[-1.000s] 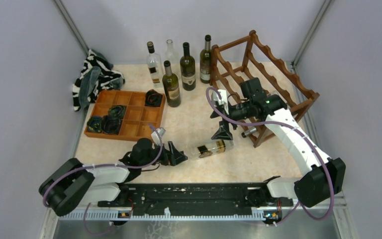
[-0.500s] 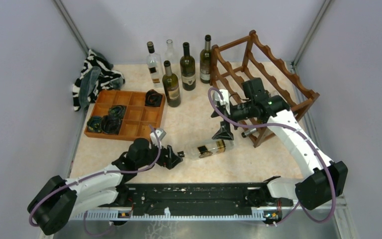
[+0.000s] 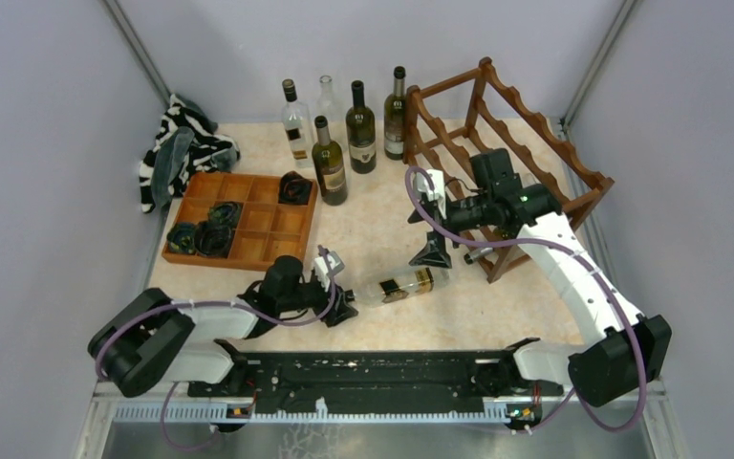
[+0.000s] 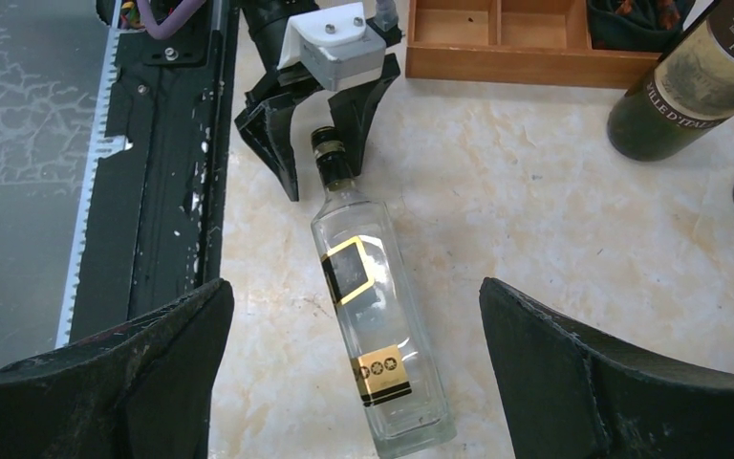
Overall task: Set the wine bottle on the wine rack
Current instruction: Pick up the wine bottle from the center of the board.
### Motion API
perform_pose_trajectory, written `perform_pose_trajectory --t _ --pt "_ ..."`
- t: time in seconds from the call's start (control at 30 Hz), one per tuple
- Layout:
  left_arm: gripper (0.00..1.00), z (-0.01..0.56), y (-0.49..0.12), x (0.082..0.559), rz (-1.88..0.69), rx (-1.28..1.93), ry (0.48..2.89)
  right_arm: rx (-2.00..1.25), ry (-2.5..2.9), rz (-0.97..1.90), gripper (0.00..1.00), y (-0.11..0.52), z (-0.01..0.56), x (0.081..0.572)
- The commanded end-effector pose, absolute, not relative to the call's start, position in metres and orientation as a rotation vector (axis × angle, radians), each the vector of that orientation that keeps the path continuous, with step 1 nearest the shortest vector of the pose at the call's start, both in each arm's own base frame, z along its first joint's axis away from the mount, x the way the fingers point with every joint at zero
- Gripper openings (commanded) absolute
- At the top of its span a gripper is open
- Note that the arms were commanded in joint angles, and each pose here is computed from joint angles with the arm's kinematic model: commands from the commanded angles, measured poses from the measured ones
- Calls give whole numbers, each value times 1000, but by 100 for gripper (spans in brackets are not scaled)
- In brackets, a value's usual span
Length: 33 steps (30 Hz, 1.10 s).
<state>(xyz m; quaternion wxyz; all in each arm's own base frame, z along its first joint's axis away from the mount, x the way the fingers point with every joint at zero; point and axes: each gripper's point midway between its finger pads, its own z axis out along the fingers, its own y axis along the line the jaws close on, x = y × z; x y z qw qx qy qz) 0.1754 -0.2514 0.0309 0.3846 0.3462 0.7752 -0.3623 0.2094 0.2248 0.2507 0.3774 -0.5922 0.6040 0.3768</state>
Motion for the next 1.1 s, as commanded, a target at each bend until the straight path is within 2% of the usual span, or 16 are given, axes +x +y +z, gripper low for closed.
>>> perform_pose_trajectory --t 0.0,0.1,0.33,0.57,0.67,0.77,1.07 --pt "68 35 -266 177 -950 1044 1867 -1513 1464 960 98 224 266 205" --pt "59 24 -264 176 -937 1054 1901 -1508 1466 961 98 223 265 205" --pt "56 22 -264 183 -883 1052 1876 -1506 1462 972 99 224 267 206" --pt "45 14 -267 179 -892 1096 1887 -1504 1465 969 99 223 266 207" --pt "33 12 -269 175 -915 1106 1892 -1501 1466 969 98 223 267 207" --pt "1 19 -272 171 -960 1107 1877 -1501 1466 969 99 223 267 207" --pt "0 74 -287 139 -1306 919 1838 -1495 1460 985 99 223 270 205"
